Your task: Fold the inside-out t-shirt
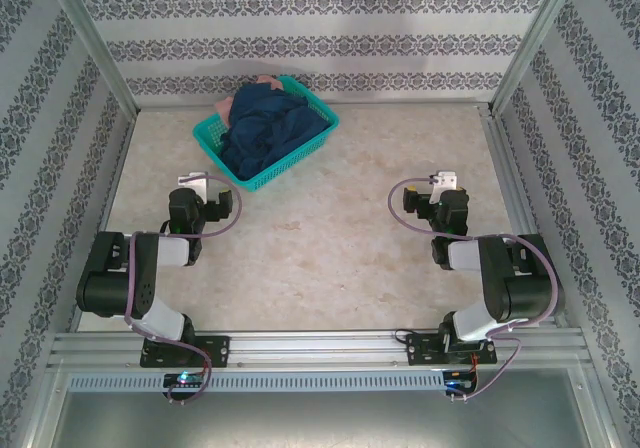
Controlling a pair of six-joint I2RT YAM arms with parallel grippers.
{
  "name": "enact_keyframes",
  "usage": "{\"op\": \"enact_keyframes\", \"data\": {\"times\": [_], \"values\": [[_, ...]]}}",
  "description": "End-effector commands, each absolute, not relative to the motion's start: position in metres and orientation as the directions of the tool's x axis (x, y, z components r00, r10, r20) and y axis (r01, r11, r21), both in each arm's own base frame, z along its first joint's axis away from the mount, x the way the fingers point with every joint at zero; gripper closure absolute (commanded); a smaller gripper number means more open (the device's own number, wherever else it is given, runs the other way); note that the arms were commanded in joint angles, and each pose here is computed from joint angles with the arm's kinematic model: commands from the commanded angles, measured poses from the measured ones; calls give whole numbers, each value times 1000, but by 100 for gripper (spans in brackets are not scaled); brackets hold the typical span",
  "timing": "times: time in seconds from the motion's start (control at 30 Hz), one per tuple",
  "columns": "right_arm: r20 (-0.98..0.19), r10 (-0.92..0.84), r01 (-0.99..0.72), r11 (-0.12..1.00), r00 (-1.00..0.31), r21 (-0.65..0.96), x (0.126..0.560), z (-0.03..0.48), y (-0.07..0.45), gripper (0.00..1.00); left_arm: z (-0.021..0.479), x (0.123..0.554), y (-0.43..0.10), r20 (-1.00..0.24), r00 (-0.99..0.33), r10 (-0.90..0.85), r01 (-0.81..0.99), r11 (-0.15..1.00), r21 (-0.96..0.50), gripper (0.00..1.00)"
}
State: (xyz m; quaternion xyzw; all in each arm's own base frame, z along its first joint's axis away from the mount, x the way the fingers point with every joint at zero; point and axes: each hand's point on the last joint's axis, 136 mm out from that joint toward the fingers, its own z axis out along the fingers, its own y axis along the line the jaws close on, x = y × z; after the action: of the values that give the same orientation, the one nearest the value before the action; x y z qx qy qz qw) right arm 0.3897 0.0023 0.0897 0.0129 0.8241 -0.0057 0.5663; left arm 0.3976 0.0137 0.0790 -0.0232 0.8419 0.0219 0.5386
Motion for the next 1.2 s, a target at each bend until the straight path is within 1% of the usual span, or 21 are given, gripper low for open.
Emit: {"op": "enact_keyframes", "data": {"times": [0.0, 0.83, 0.9, 0.97, 1.0, 1.03, 1.07, 1.1, 1.13, 1.17], "values": [[-950, 12, 11, 1000, -311, 9, 398, 105, 4, 2, 83, 400, 8, -919, -395, -1, -38, 999, 15, 0], [-950, 21, 14, 1000, -312, 17, 398, 106, 1, 2, 83, 399, 8, -919, -394, -4, -40, 999, 13, 0], [-955, 48, 83, 996, -293, 24, 397, 111, -9, 2, 91, 398, 23, -922, -386, -37, -129, 992, 14, 0], [-961, 64, 155, 988, -269, 22, 387, 127, -21, 2, 117, 387, 50, -925, -368, -100, -299, 954, 16, 0], [-964, 79, 199, 980, -255, 28, 382, 137, -28, 2, 131, 378, 63, -929, -343, -135, -382, 924, 6, 0], [-962, 113, 273, 961, -248, 42, 372, 146, -40, 2, 148, 369, 77, -935, -290, -207, -463, 885, -52, 0], [-957, 185, 367, 925, -222, 93, 361, 157, -55, 2, 158, 362, 81, -924, -252, -286, -484, 865, -135, 0], [-945, 260, 413, 897, -200, 159, 352, 163, -62, 2, 168, 362, 77, -914, -235, -330, -457, 868, -195, 0], [-926, 324, 412, 884, -194, 223, 346, 170, -61, 2, 179, 367, 65, -904, -235, -358, -395, 884, -248, 0], [-914, 360, 355, 892, -187, 279, 345, 182, -49, 2, 188, 377, 47, -886, -262, -382, -309, 903, -298, 1]]}}
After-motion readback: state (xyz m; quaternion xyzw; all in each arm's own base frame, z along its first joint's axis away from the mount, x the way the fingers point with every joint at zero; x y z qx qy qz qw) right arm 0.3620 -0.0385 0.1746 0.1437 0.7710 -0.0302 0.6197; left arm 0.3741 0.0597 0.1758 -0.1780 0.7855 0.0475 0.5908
